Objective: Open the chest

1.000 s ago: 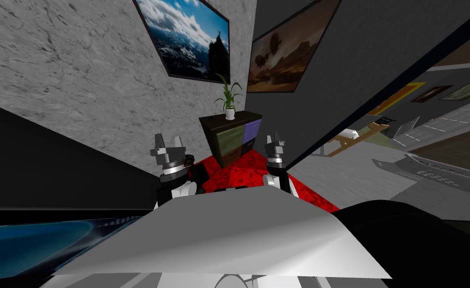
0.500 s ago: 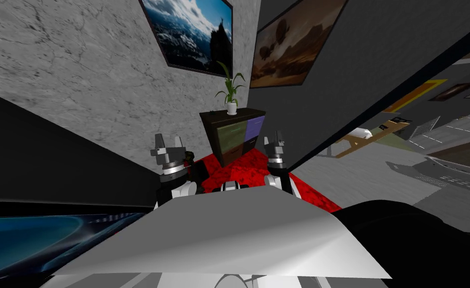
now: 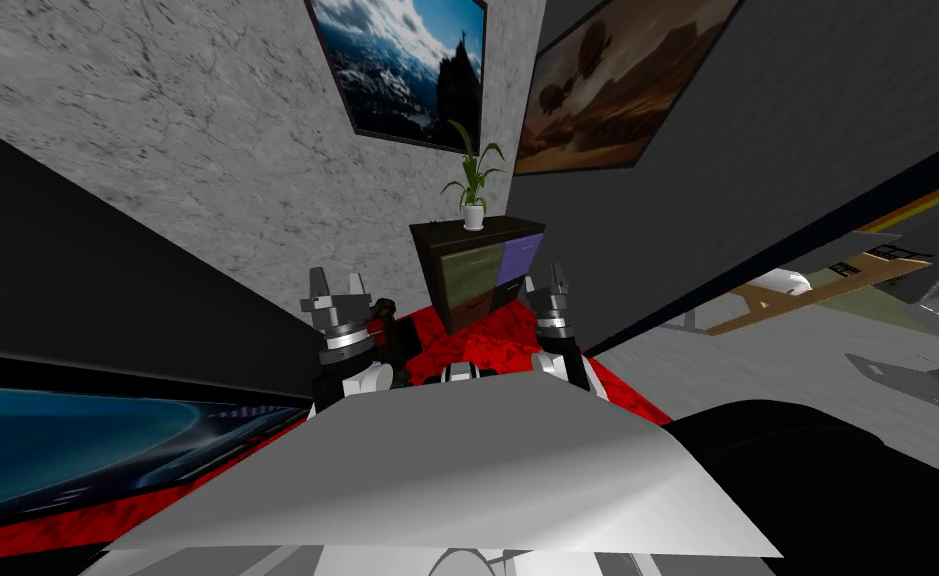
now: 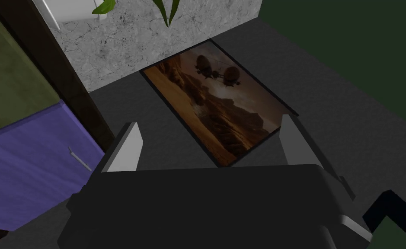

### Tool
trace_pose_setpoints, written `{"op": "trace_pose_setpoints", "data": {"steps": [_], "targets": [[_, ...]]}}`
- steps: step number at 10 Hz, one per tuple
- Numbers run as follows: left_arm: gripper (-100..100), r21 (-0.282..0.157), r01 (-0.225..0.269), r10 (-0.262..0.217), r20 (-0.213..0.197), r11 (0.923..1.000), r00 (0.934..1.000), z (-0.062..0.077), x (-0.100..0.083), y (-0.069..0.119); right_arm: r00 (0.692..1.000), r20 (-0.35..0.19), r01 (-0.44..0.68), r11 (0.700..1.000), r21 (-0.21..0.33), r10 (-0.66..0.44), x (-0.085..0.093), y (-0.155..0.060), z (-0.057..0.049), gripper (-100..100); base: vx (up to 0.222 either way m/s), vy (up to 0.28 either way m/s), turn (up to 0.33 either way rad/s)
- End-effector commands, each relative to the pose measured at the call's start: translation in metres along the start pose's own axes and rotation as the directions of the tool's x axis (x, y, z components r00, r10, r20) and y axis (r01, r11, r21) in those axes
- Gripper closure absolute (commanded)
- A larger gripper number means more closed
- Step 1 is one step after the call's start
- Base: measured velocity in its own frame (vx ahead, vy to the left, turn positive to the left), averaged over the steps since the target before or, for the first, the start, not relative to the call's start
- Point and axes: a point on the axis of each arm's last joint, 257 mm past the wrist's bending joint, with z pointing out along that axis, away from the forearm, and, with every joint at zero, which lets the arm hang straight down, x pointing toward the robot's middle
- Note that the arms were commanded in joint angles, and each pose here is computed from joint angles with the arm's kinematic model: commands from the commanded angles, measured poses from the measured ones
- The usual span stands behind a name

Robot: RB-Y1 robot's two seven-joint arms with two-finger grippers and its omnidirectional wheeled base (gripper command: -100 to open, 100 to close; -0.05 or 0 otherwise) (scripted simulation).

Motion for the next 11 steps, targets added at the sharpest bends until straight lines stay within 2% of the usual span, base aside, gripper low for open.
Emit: {"op": "trace_pose_setpoints", "data": {"steps": [1, 6, 7, 10, 11], "targets": [[0, 0.0, 0.0, 0.0, 0.0, 1.0, 1.0, 0.0, 0.0, 0.0, 0.995, 0.002, -0.097, 0.995, 0.015, 0.097, -0.005, -0.006, -0.004, -100, 0.052, -0.041, 0.295], [0, 0.0, 0.0, 0.0, 0.0, 1.0, 1.0, 0.0, 0.0, 0.0, 0.974, 0.014, -0.225, 0.974, 0.026, 0.225, -0.012, -0.012, -0.008, -100, 0.036, -0.029, 0.144], [0, 0.0, 0.0, 0.0, 0.0, 1.0, 1.0, 0.0, 0.0, 0.0, 0.961, 0.023, -0.278, 0.96, 0.03, 0.277, -0.016, -0.014, -0.011, -100, 0.036, -0.032, 0.211], [0, 0.0, 0.0, 0.0, 0.0, 1.0, 1.0, 0.0, 0.0, 0.0, 0.938, 0.034, -0.347, 0.937, 0.032, 0.346, -0.02, -0.017, -0.013, -100, 0.031, -0.04, 0.142], [0, 0.0, 0.0, 0.0, 0.0, 1.0, 1.0, 0.0, 0.0, 0.0, 0.917, 0.046, -0.397, 0.917, 0.033, 0.396, -0.024, -0.02, -0.016, -100, 0.039, -0.04, 0.214]]}}
